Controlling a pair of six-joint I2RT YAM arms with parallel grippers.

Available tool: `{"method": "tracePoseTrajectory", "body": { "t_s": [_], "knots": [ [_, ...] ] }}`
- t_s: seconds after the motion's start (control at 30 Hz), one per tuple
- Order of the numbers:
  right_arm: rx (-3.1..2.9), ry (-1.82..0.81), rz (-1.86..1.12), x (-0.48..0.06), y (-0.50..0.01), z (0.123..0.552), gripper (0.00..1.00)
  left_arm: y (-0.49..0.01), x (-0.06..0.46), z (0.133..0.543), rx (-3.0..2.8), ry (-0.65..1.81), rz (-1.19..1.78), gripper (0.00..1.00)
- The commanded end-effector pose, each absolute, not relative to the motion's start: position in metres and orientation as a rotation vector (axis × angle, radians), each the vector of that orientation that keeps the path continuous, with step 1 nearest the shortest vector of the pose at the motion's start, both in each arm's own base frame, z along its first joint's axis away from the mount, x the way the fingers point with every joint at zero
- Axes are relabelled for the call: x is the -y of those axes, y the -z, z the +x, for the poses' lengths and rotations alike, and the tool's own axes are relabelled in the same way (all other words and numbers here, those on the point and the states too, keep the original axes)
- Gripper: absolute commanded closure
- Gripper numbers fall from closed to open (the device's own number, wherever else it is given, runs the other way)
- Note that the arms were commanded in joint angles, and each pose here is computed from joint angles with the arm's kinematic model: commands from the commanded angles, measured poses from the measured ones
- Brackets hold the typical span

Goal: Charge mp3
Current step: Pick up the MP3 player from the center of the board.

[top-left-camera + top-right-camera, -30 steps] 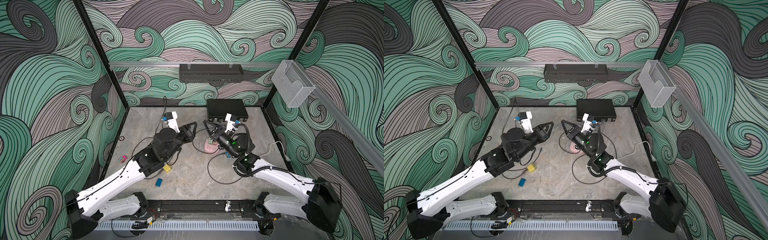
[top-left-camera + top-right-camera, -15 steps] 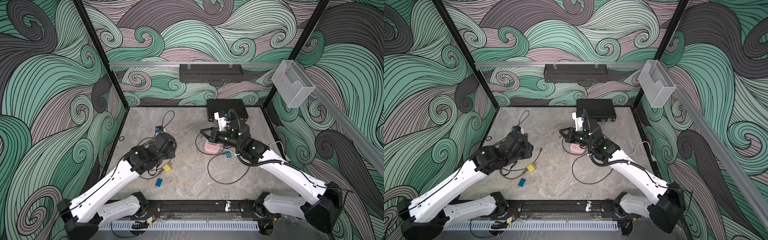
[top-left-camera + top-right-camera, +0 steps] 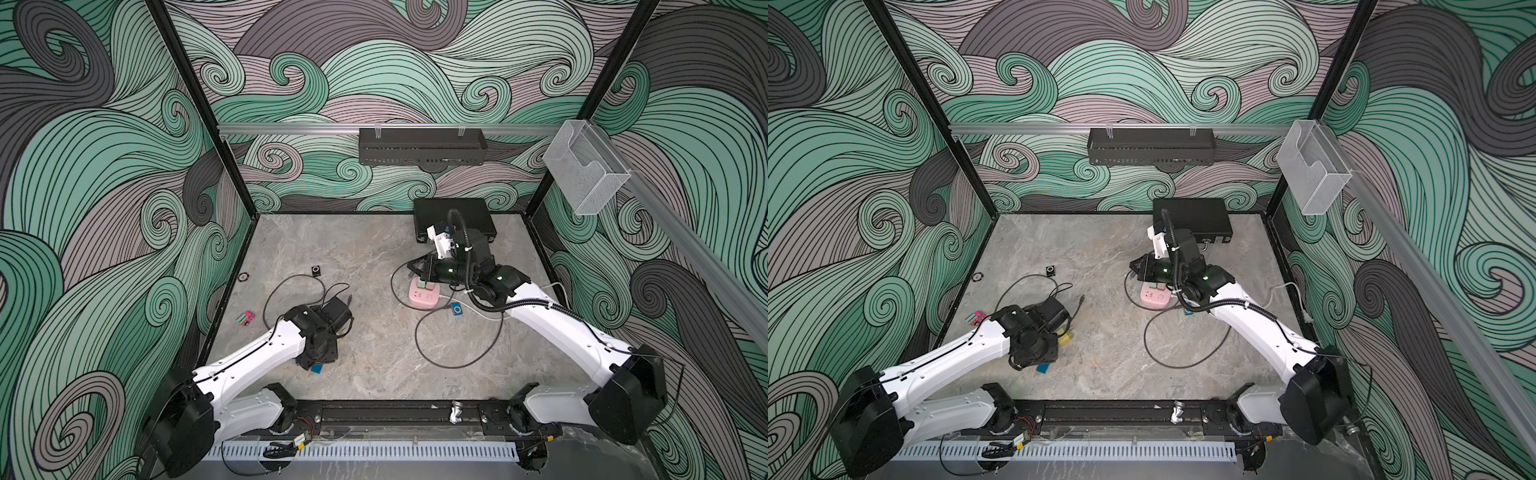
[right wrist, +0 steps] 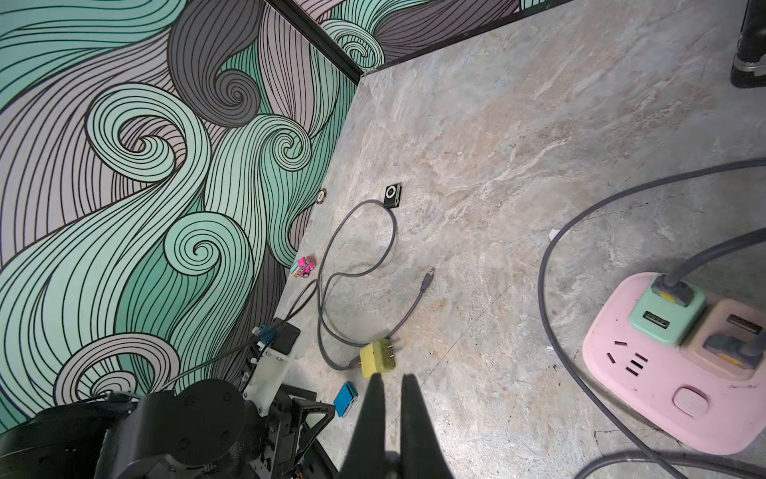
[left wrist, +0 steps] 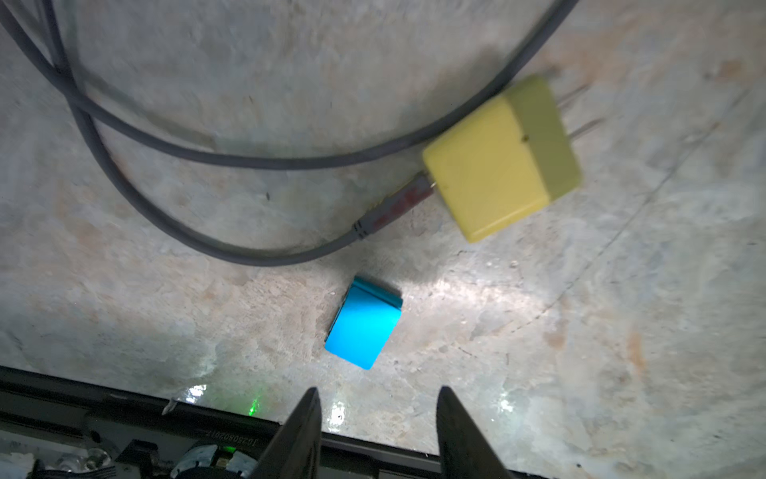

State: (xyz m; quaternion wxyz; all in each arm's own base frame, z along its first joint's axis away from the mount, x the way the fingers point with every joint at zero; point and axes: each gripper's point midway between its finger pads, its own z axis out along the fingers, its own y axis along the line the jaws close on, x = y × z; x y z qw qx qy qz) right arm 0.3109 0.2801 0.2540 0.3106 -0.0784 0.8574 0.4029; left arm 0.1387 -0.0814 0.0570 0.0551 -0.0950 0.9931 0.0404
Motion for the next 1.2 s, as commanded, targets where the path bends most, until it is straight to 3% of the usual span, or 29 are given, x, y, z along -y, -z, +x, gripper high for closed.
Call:
{"method": "tracePoseTrajectory", "body": {
  "t_s": [0.0,0.77,1.17],
  "knots": [
    [-2.234,-1.102,-0.246,-0.283,-0.265,0.313,1.0,-0.048,0.088,0.134,-3.023,-0.024,-0.421,0.54],
    [-2.228,-1.123,-0.25,-0.276,-0.261,0.312,1.0,-0.017,0.061,0.138,-2.914,-0.133,-0.388,0.52],
    [-2.215,-1.116,-0.243,-0.269,-0.263,0.309,1.0,-0.014,0.101,0.141,-2.991,0.131,-0.286,0.6]
  ]
}}
